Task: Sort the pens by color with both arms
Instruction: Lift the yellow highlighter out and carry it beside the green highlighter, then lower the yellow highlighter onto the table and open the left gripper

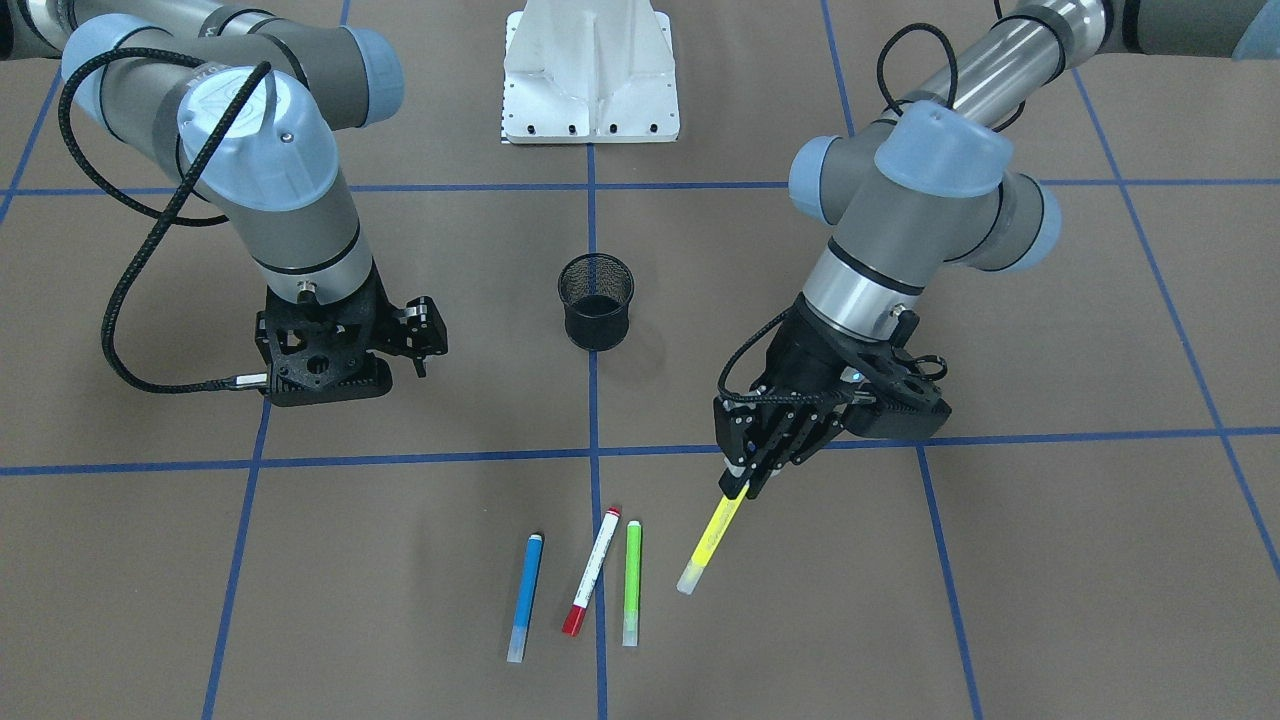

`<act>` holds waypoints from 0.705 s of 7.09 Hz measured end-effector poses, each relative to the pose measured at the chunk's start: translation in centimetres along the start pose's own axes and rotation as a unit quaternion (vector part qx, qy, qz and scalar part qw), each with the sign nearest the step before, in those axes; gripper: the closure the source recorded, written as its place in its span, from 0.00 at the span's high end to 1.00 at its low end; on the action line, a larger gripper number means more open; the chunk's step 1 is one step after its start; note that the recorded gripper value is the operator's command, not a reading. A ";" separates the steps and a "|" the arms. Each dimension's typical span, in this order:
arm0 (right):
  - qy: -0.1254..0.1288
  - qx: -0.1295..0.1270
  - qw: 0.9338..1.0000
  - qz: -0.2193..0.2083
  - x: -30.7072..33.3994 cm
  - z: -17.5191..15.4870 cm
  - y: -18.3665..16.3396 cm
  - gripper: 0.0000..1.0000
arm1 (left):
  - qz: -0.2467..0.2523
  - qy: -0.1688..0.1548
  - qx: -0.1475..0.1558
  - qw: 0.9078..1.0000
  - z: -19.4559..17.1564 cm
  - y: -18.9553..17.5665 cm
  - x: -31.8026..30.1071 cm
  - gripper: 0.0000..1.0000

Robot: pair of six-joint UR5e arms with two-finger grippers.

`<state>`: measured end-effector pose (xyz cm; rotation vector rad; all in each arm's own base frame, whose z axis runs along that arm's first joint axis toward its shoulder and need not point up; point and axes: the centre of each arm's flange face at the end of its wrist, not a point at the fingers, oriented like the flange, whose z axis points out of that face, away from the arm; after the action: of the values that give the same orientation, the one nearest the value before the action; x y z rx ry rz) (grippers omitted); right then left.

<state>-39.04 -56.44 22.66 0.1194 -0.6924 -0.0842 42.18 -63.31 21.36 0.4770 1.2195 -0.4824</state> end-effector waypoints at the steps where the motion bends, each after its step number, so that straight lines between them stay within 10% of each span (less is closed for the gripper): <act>1: 0.000 0.000 1.000 0.000 0.0 0.0 0.0 0.99 | 0.007 -0.006 0.042 0.999 2.6 1.7 -1.1 0.00; 3: 0.000 0.000 1.000 0.000 0.0 0.0 0.0 0.99 | 0.022 -0.029 0.102 0.994 6.9 6.6 -2.7 0.00; 5: 0.002 -0.001 1.000 0.001 0.1 0.2 0.0 0.99 | 0.033 -0.043 0.130 0.990 9.1 10.0 -2.4 0.45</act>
<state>-39.07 -56.49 22.86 0.1171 -0.6892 -0.0830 54.31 -60.36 27.02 0.7098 1.0591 -0.6025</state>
